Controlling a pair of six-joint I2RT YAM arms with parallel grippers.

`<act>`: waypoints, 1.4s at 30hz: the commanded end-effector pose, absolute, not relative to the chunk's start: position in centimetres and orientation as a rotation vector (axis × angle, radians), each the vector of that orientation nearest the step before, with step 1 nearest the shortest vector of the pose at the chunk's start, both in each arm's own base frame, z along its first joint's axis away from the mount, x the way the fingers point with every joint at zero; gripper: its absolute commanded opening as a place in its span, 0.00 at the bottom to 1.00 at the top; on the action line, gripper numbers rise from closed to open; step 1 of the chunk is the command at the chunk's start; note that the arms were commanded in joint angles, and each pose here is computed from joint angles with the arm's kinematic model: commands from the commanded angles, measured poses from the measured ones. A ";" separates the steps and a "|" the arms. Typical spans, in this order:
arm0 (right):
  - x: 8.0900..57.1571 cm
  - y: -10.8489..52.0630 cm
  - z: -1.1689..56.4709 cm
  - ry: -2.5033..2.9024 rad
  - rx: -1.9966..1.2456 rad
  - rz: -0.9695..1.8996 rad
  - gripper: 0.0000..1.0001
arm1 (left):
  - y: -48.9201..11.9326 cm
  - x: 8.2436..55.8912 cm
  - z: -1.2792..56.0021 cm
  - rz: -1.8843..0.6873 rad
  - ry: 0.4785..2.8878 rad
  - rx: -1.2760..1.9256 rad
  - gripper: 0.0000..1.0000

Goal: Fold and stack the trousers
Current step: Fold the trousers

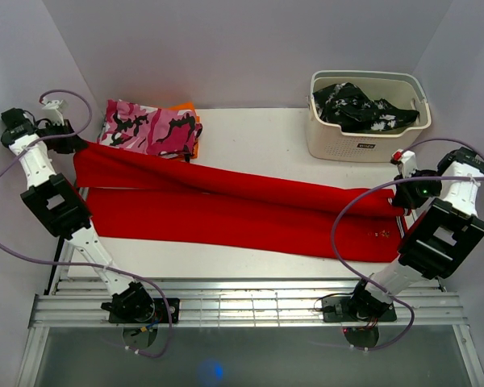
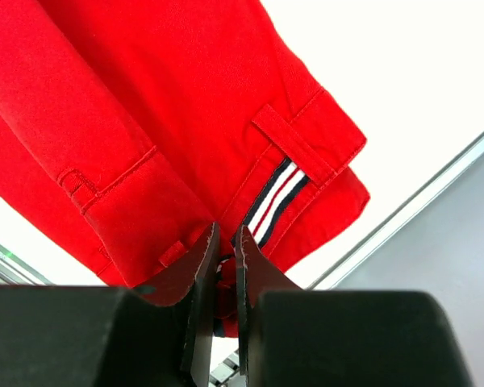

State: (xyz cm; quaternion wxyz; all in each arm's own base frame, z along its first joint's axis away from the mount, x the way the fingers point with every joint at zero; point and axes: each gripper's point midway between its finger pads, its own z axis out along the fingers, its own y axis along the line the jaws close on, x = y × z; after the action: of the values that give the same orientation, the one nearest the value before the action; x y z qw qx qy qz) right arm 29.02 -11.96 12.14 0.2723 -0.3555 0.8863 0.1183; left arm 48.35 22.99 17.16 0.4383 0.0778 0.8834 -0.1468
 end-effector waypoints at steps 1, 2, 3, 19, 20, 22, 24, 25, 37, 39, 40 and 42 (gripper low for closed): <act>29.6 -14.9 13.4 2.388 -0.990 0.170 0.08 | 28.1 50.6 24.6 -0.126 1.961 0.205 0.00; 29.6 -14.9 13.3 2.388 -0.995 0.168 0.08 | 27.7 50.4 26.3 -0.116 1.927 0.212 0.00; 29.3 -15.2 13.2 2.391 -0.990 0.168 0.08 | 27.2 50.2 27.0 -0.129 1.902 0.234 0.00; 21.8 -17.3 8.9 2.452 -1.196 0.187 0.08 | 23.4 30.7 7.0 -0.307 2.248 0.345 0.00; 21.1 -17.0 7.8 2.457 -1.216 0.200 0.08 | 23.4 29.7 6.0 -0.312 2.279 0.338 0.00; 20.3 -16.9 7.1 2.470 -1.242 0.196 0.08 | 22.5 28.2 4.1 -0.342 2.315 0.350 0.00; 19.8 -16.6 6.3 2.468 -1.270 0.198 0.08 | 21.5 27.0 3.3 -0.386 2.330 0.359 0.00; 19.6 -16.7 6.2 2.475 -1.282 0.190 0.08 | 21.4 26.8 3.3 -0.381 2.321 0.403 0.00; 20.2 -17.4 8.0 2.431 -1.300 0.088 0.81 | 17.8 23.8 12.4 -0.299 2.163 0.679 0.69; 20.5 -17.0 9.2 2.414 -1.276 0.116 0.97 | 17.8 23.8 14.2 -0.286 2.174 0.613 0.70; 21.8 -17.1 11.0 2.365 -1.253 0.091 0.98 | 17.8 24.0 14.8 -0.294 2.177 0.569 0.83; 22.5 -15.7 12.8 2.321 -1.191 0.152 0.97 | 18.5 24.6 16.3 -0.323 2.199 0.420 0.91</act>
State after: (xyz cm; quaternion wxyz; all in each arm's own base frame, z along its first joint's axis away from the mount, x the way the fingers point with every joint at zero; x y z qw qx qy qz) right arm 20.55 -16.88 8.76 0.1990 -0.4516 0.8681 0.0533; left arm 23.88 18.69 13.34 0.3999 0.2220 0.8818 -0.1146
